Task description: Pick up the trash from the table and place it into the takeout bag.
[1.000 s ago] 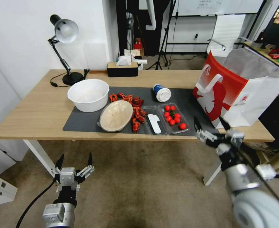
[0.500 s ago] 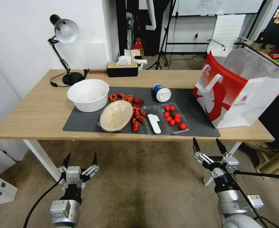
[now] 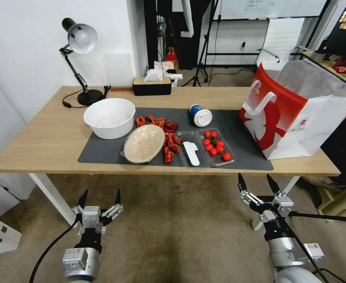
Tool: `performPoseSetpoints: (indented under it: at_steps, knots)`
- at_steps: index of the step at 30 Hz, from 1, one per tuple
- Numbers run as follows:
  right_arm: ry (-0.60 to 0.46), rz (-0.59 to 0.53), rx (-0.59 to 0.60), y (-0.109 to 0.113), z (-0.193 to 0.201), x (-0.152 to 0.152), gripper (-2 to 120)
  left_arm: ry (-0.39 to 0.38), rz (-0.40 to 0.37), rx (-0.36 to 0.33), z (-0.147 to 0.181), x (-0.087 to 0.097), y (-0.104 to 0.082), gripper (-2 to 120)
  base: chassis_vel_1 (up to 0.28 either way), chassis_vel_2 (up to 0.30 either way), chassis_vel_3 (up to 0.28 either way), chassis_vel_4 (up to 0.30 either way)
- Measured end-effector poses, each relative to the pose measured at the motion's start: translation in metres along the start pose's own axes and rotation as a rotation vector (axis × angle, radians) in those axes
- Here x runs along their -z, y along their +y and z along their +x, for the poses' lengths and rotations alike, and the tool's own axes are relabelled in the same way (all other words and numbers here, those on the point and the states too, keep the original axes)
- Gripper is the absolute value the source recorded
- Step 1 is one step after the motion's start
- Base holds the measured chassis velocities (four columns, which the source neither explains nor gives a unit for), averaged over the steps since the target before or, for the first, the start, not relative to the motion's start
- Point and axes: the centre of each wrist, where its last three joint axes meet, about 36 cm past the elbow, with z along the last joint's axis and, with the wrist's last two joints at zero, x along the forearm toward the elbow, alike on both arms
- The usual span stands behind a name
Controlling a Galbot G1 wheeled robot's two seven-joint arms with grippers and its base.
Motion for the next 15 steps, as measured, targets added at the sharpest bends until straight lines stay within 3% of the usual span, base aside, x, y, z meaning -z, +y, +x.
performPoseSetpoints:
  at_steps: [15]
  knots:
    - [-0.003, -0.001, 0.009, 0.0008, -0.0011, 0.0007, 100, 0.004, -0.007, 0.000, 0.0029, 0.0006, 0.0000, 100, 0.000, 0.000, 0.000, 0.000]
